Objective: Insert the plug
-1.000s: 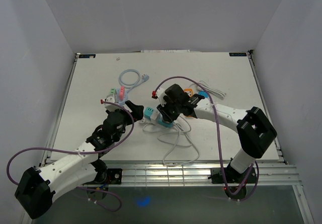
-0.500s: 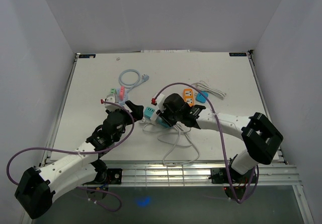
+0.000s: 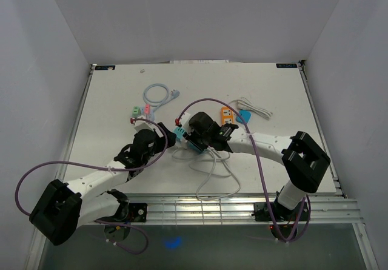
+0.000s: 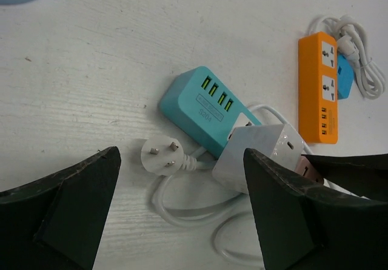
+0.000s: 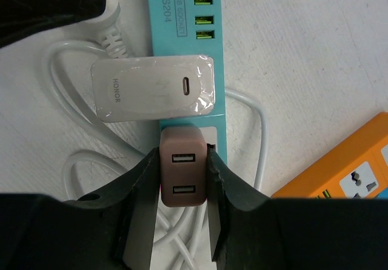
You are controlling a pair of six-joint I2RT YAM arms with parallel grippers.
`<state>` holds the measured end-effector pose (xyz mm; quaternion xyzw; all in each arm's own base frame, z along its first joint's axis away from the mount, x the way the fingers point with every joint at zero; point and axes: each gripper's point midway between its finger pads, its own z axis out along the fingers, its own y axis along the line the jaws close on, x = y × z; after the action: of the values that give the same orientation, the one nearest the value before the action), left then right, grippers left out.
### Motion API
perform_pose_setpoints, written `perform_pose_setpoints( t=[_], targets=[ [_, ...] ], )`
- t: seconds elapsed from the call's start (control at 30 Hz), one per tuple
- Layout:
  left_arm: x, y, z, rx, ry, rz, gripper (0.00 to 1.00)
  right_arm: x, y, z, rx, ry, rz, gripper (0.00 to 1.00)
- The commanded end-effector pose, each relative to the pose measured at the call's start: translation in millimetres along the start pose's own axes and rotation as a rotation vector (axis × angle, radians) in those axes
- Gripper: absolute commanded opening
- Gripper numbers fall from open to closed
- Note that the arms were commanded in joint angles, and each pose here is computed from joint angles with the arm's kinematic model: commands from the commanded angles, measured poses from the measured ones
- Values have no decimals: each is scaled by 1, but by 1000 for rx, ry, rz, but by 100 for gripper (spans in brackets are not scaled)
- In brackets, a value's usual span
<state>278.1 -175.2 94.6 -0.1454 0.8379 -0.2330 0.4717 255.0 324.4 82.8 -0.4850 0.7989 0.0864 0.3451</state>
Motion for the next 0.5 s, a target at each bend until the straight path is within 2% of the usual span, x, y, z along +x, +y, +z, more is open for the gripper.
perform_pose_setpoints(
  t=[0.0,0.47],
  targets=[
    [-9,-6,0,54,17,-84,93,69,-9,21,70,218,-48,8],
    [-22,-1,11,83,56,-73,95,86,17,34,-55,235,14,8]
  ],
)
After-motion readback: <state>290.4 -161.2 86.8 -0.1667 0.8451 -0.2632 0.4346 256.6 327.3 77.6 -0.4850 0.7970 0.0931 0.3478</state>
